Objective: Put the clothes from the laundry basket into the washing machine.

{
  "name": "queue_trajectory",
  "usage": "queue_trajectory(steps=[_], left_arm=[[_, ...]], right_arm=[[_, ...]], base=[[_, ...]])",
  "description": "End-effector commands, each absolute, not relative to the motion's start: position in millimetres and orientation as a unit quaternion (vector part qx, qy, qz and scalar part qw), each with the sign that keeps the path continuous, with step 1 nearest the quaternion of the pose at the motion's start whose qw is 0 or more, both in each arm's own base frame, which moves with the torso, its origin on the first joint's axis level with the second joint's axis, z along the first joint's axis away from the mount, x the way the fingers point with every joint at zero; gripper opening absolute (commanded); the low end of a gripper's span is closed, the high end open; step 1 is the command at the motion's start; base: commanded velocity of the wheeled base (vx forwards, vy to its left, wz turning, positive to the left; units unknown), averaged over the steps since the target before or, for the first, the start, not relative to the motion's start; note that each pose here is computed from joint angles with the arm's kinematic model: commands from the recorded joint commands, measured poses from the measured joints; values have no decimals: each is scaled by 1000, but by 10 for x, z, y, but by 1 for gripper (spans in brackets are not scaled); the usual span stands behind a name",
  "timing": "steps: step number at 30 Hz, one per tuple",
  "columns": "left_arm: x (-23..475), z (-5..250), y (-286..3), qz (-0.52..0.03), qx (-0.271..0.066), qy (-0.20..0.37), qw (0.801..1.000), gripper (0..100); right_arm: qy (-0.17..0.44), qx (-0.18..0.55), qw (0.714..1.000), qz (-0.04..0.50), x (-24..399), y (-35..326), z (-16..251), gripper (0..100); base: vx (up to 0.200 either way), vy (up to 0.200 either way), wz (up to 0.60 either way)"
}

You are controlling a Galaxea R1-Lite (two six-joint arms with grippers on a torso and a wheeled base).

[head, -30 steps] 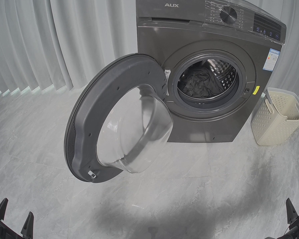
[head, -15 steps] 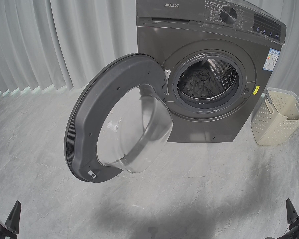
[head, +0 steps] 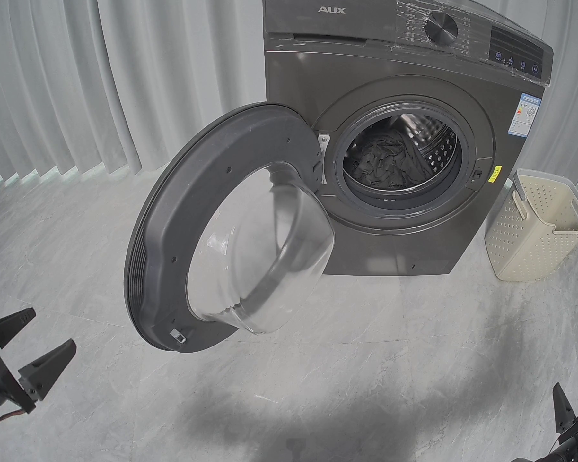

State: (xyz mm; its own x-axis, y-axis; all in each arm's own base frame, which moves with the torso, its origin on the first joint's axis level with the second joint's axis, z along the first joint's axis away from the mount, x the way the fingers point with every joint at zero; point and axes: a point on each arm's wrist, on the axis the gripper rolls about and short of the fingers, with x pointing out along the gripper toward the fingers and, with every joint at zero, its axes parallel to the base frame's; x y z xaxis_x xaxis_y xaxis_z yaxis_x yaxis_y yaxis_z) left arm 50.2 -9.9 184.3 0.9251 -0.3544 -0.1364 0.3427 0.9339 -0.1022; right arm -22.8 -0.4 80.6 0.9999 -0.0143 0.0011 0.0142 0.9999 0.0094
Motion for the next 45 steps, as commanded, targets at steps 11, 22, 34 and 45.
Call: queue_trajectory(steps=[11,22,34,45], left_arm=[[1393,1920,-233,-228,-76,133,962,100],[1771,1842,-528,-288,-72,139,945,100],[1734,1847,-865,-357,-94,126,921,100],[1418,1988,-863,-391,-138,101,904,100]], right_arm=[[6,5,1000,-7,-219,-4,758,100],[6,5,1000,-7,-219,-4,758,100],[6,5,1000,-7,-219,-4,758,100],[6,5,1000,-7,-219,-4,758,100]], base=[[0,0,0],[0,0,0],[0,0,0],[0,0,0]])
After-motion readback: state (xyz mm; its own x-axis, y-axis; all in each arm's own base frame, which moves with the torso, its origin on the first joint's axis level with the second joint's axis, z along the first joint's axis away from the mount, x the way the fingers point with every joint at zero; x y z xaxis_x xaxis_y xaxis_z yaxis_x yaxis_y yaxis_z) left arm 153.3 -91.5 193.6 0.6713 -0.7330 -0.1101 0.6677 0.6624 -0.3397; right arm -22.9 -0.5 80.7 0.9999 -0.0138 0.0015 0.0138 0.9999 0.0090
